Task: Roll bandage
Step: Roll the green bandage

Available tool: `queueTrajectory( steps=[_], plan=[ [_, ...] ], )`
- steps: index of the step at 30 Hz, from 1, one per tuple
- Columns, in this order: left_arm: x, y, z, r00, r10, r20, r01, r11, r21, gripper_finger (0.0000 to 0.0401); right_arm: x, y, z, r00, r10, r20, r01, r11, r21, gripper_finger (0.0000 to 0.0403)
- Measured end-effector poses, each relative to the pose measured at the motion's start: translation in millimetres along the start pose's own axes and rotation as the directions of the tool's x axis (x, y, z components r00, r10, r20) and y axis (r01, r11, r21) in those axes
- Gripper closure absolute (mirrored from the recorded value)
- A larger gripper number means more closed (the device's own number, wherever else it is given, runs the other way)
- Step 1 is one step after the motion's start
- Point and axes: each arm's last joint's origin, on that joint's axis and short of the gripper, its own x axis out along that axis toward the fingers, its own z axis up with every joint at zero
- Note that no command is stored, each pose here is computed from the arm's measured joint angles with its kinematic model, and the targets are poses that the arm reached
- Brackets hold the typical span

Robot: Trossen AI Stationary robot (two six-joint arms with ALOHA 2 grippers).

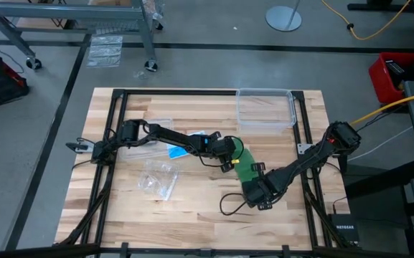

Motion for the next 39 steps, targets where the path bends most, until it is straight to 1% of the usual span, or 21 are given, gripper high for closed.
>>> queueTrajectory(
  steps=[11, 15, 22, 25, 39],
  plan=[
    [0.5, 2.1, -0.4, 1.000, 0.006, -0.009, -0.006, 0.999, 0.051, 0.0306, 0.2, 0.9, -0.6, 1.000, 0.007, -0.006, -0.007, 1.000, -0.003, 0.0402],
    [1.1, 5.6, -0.1, 0.999, 0.041, -0.007, -0.040, 0.998, 0.049, 0.0306, 0.2, 1.7, -1.1, 0.999, 0.036, -0.020, -0.036, 0.999, -0.002, 0.0402],
    [1.8, 8.5, 0.2, 0.998, 0.057, -0.007, -0.056, 0.997, 0.046, 0.0306, 0.2, 2.0, 0.0, 0.999, 0.037, -0.008, -0.037, 0.999, 0.000, 0.0402],
    [1.8, 8.5, 0.2, 0.998, 0.056, -0.007, -0.056, 0.997, 0.046, 0.0306, 0.2, 1.7, 0.3, 1.000, 0.023, 0.000, -0.023, 1.000, -0.001, 0.0402],
    [1.3, 6.6, -0.4, 0.999, 0.054, -0.008, -0.053, 0.997, 0.049, 0.0306, 0.1, -1.9, 1.9, 0.993, -0.102, 0.055, 0.102, 0.995, 0.002, 0.0402]
  ],
)
